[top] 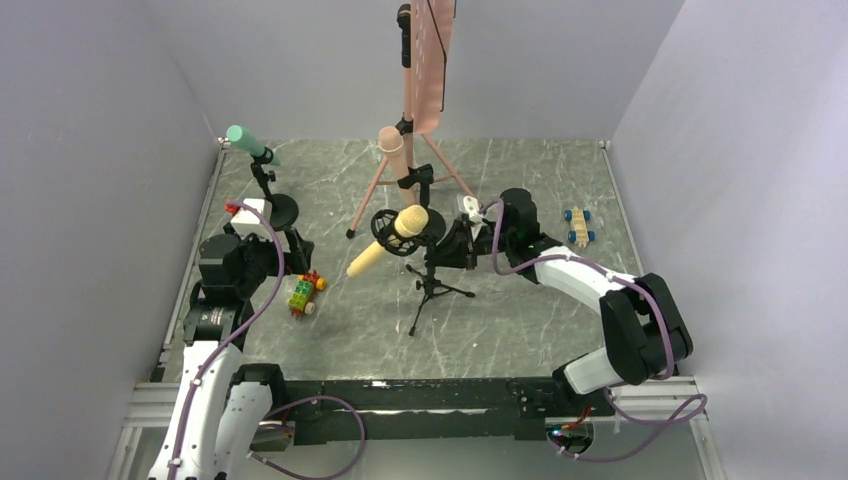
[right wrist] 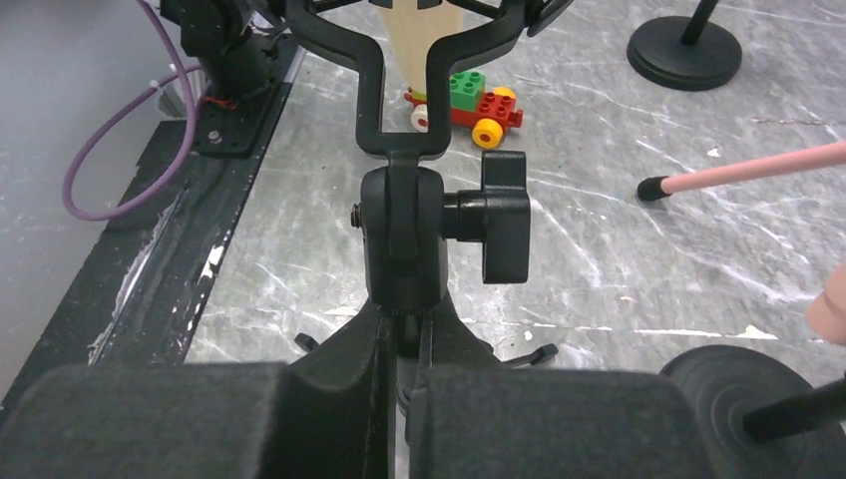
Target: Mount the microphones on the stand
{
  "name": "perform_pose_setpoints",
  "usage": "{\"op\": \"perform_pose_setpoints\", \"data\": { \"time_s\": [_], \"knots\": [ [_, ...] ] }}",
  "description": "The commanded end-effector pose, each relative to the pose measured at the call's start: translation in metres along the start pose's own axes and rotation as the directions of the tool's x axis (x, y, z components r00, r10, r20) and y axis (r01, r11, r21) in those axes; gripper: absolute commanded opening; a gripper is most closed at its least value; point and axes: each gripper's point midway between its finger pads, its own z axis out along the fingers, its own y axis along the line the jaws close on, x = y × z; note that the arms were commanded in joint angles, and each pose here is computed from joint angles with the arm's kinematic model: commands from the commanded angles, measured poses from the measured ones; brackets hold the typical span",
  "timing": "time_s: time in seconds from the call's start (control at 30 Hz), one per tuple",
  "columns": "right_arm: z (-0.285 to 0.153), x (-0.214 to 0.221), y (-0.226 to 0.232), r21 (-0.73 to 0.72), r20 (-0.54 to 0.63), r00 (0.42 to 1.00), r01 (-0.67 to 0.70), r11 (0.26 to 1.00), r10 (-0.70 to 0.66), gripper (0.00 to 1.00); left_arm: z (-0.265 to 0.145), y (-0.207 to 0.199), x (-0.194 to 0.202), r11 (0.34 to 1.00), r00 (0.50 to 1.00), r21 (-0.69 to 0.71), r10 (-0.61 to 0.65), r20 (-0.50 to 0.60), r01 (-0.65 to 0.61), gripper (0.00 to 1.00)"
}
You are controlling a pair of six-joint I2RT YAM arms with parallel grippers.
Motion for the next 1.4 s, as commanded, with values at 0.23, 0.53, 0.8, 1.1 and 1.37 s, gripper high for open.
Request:
{"op": "perform_pose_setpoints", "data": {
  "time_s": [0.23,0.53,0.8,1.1,1.37],
  "knots": [
    [-0.108,-0.030,-0.028,0.351,0.006,0.994,0.098,0.931,-0.106,0.00,-0.003,-0.002,-0.018,1.000,0.998,0.003,0.027,0.050,-0.027,0.99],
    [-0.222,-0.015,-0.086,0.745,-0.052,0.995,0.094,0.660,-0.083,0.00,-0.003,-0.001,-0.018,1.000,0.998,-0.001,0.028,0.047,-0.028,0.99],
    [-0.296,-0.018,-0.146,0.926,-0.017,0.991,0.066,0.373,-0.135,0.00,-0.003,0.000,-0.017,1.000,0.999,-0.008,0.029,0.043,-0.029,0.99],
    [-0.302,-0.003,-0.180,0.943,-0.053,0.986,0.101,0.318,-0.157,0.02,-0.003,0.002,-0.017,0.999,0.999,-0.018,0.033,0.044,-0.032,0.99],
    [-0.292,0.004,-0.170,0.925,-0.061,0.986,0.114,0.363,-0.157,0.38,-0.003,0.000,-0.018,0.999,0.998,-0.010,0.033,0.045,-0.033,0.99]
  ]
}}
